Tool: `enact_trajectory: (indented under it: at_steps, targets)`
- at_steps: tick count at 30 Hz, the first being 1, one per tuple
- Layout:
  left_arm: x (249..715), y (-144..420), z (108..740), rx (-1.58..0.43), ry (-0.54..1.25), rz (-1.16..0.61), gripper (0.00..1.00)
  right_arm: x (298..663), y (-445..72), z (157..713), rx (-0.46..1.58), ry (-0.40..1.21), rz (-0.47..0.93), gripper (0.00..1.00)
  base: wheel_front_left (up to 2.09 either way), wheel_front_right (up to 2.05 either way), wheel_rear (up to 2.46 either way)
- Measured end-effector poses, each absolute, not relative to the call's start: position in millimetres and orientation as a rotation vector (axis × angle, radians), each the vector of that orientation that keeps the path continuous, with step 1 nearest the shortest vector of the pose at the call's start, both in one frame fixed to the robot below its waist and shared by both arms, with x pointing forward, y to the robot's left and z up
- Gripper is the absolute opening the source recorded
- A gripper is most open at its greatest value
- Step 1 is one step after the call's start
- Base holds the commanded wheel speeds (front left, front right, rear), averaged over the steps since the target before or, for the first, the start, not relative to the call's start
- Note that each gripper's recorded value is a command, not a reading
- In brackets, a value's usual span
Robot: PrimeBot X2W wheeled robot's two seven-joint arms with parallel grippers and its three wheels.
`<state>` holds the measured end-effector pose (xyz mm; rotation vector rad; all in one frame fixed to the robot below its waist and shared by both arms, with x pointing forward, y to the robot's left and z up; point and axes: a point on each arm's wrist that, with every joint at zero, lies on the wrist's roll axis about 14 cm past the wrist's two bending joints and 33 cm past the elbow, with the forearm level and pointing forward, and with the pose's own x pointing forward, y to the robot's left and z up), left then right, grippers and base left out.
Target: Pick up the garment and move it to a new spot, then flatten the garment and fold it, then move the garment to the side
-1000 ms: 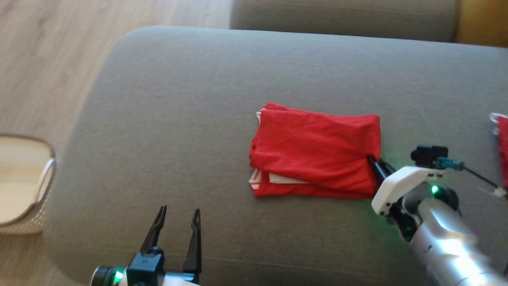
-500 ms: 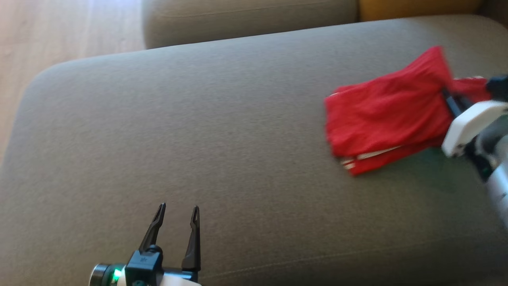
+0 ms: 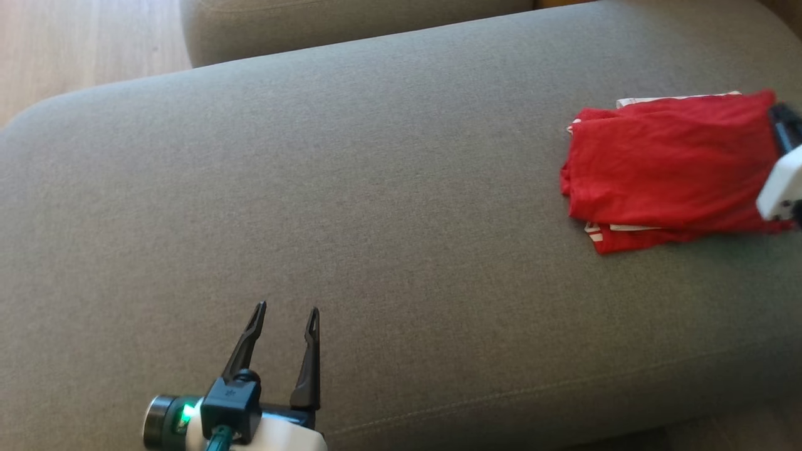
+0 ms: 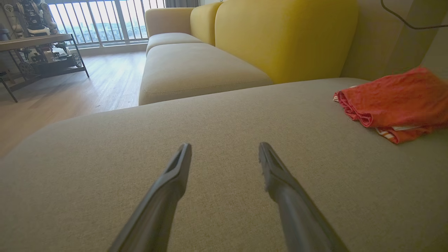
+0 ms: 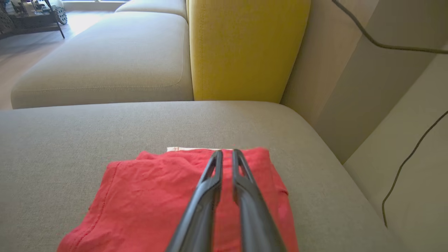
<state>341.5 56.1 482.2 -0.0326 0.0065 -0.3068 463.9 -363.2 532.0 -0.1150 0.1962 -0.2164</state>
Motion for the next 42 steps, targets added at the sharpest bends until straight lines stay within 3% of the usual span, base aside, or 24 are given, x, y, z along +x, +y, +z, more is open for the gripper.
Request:
enact_trajectory:
  at_steps: [1,6,11,17,22,34,42]
  targets:
    - [341,56,482,-0.031,0.006,-0.306,1.00,464,-368,535,-0.119,0.189,-0.229,1.00,0.00,0.00,0.00]
    - [339,66,486,-0.027,-0.005,-0.267,1.00,472,-368,559,-0.169,0.123,-0.222,1.00,0.00,0.00,0.00]
    - [338,89,499,-0.084,-0.037,-0.167,1.00,485,-296,579,-0.097,-0.034,-0.083,1.00,0.00,0.00,0.00]
    - [329,117,517,-0.124,-0.088,-0.053,1.00,444,-212,531,0.006,-0.050,0.048,1.00,0.00,0.00,0.00]
    - [319,138,529,-0.130,-0.131,0.011,1.00,411,-164,536,0.034,-0.128,0.121,1.00,0.00,0.00,0.00]
    - [285,152,540,-0.085,-0.188,0.025,1.00,344,-153,529,0.036,-0.150,0.151,1.00,0.00,0.00,0.00]
    - [273,154,525,-0.065,-0.148,0.021,1.00,326,-160,529,0.040,-0.158,0.130,1.00,0.00,0.00,0.00]
